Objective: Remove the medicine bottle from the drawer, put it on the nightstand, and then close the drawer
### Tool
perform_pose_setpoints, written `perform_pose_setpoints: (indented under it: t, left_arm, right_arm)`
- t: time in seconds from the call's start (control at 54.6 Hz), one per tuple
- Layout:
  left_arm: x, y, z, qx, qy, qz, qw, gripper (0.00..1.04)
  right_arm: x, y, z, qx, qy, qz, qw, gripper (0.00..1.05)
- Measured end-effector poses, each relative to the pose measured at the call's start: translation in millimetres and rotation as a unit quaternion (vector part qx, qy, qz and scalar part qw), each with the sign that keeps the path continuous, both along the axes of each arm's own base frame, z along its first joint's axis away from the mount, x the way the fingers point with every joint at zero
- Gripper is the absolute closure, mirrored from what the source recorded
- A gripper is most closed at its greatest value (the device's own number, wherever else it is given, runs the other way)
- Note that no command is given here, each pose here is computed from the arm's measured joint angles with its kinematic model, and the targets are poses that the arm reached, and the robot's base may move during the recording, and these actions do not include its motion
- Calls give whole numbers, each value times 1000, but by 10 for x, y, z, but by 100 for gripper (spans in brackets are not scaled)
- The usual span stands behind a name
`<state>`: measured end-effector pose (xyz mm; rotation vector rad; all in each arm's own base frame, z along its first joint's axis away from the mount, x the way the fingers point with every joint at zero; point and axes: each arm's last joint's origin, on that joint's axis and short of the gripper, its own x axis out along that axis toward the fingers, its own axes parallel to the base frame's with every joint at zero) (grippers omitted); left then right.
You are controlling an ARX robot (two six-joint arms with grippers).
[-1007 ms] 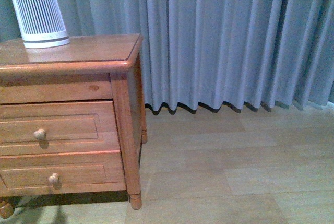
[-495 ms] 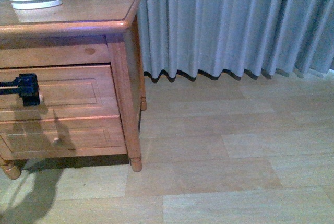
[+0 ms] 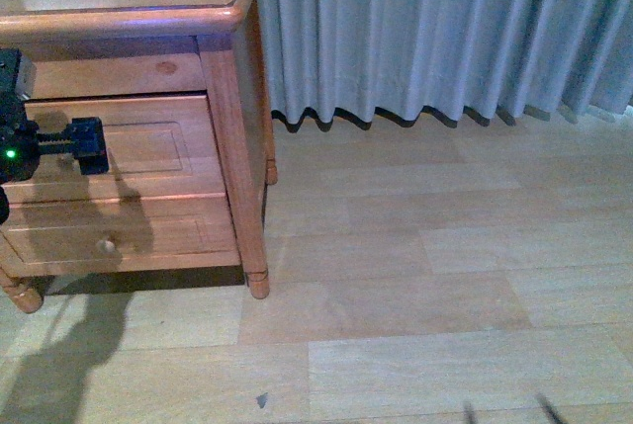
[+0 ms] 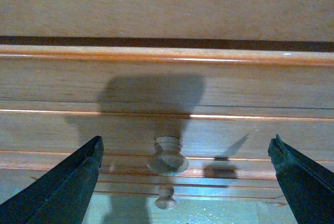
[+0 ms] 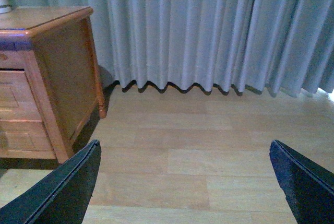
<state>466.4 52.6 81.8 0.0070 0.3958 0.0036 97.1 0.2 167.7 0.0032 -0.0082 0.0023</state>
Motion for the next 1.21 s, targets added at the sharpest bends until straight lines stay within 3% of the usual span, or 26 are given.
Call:
perform_pose_setpoints:
  t: [0.293, 0.44, 0.842, 1.026, 1.209]
  left_arm:
    - [83, -37, -82, -5, 4, 5, 1000, 7]
    - [138, -29, -139, -7, 13, 10, 1000, 16]
    - [175, 79, -267, -13, 18, 38, 999, 77]
    - [79, 85, -289, -15, 7, 40, 999, 80]
    - [-303, 89, -305, -17, 8, 39, 999, 80]
  right_arm:
    - [0, 0, 0, 0, 0, 0, 1000, 7]
    - [0, 0, 0, 0, 0, 0, 1000, 7]
    - [0, 0, 0, 0, 0, 0, 1000, 7]
    - [0, 0, 0, 0, 0, 0, 1000, 7]
    - [0, 0, 0, 0, 0, 0, 1000, 7]
